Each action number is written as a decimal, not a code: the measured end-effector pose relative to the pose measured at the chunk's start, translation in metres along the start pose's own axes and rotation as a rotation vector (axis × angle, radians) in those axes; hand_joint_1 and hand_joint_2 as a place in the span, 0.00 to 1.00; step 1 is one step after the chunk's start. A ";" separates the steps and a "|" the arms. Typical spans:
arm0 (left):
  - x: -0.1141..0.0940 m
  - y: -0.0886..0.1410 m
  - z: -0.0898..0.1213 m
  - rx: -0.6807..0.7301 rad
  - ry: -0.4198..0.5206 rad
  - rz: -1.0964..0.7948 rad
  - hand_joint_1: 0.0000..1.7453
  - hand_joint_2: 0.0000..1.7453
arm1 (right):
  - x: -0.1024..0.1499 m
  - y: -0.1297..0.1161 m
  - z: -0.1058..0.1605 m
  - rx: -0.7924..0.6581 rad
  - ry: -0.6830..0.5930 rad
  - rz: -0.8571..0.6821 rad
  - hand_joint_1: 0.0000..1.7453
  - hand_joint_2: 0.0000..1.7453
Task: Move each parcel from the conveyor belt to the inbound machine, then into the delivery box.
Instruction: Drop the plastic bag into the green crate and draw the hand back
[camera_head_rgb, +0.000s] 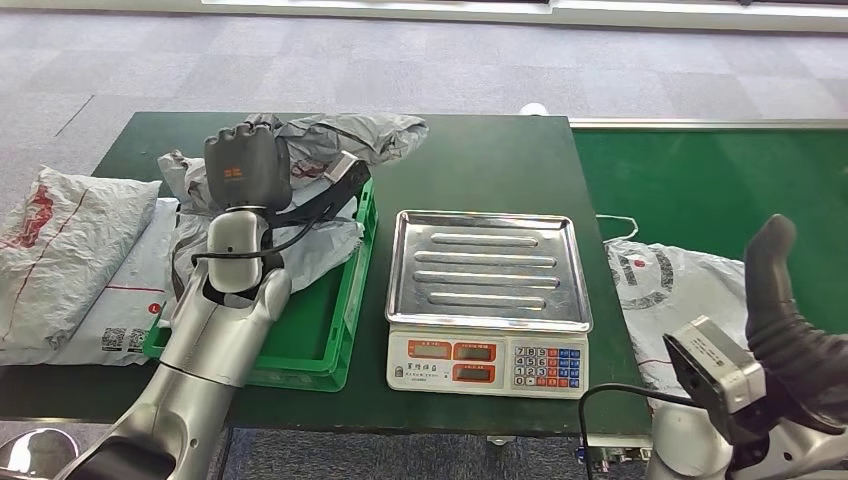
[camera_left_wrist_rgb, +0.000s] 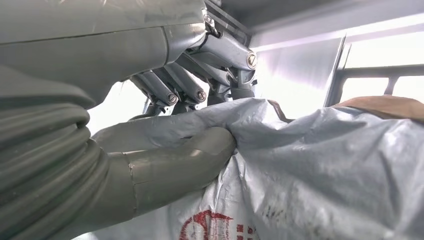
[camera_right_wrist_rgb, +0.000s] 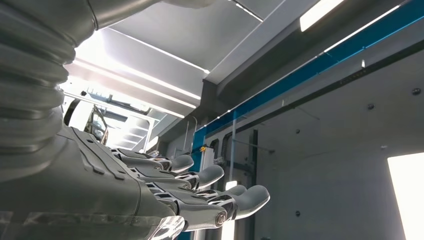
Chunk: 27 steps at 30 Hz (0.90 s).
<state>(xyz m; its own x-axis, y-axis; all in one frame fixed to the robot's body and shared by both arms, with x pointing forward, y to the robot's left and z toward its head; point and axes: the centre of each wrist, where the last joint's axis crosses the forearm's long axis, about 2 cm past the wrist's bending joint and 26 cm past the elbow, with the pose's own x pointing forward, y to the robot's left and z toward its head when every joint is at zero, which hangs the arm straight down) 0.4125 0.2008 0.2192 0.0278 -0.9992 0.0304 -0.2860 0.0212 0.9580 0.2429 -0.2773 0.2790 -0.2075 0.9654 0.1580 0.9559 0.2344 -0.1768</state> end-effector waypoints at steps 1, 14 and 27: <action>0.001 0.000 0.003 -0.019 -0.001 -0.002 1.00 1.00 | 0.000 0.000 0.000 0.000 0.000 0.001 0.00 1.00; 0.004 0.002 0.017 -0.031 -0.008 0.017 1.00 1.00 | 0.000 -0.001 -0.001 -0.003 0.005 0.006 0.00 1.00; 0.002 -0.017 0.036 -0.235 -0.003 -0.024 1.00 1.00 | 0.000 -0.001 -0.001 -0.004 0.008 0.005 0.00 1.00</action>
<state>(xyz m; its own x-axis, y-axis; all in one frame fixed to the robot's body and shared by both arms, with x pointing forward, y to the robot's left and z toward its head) 0.3831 0.1971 0.1931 0.0294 -0.9995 0.0065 -0.0543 0.0049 0.9985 0.2419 -0.2775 0.2802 -0.2012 0.9656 0.1645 0.9578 0.2292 -0.1737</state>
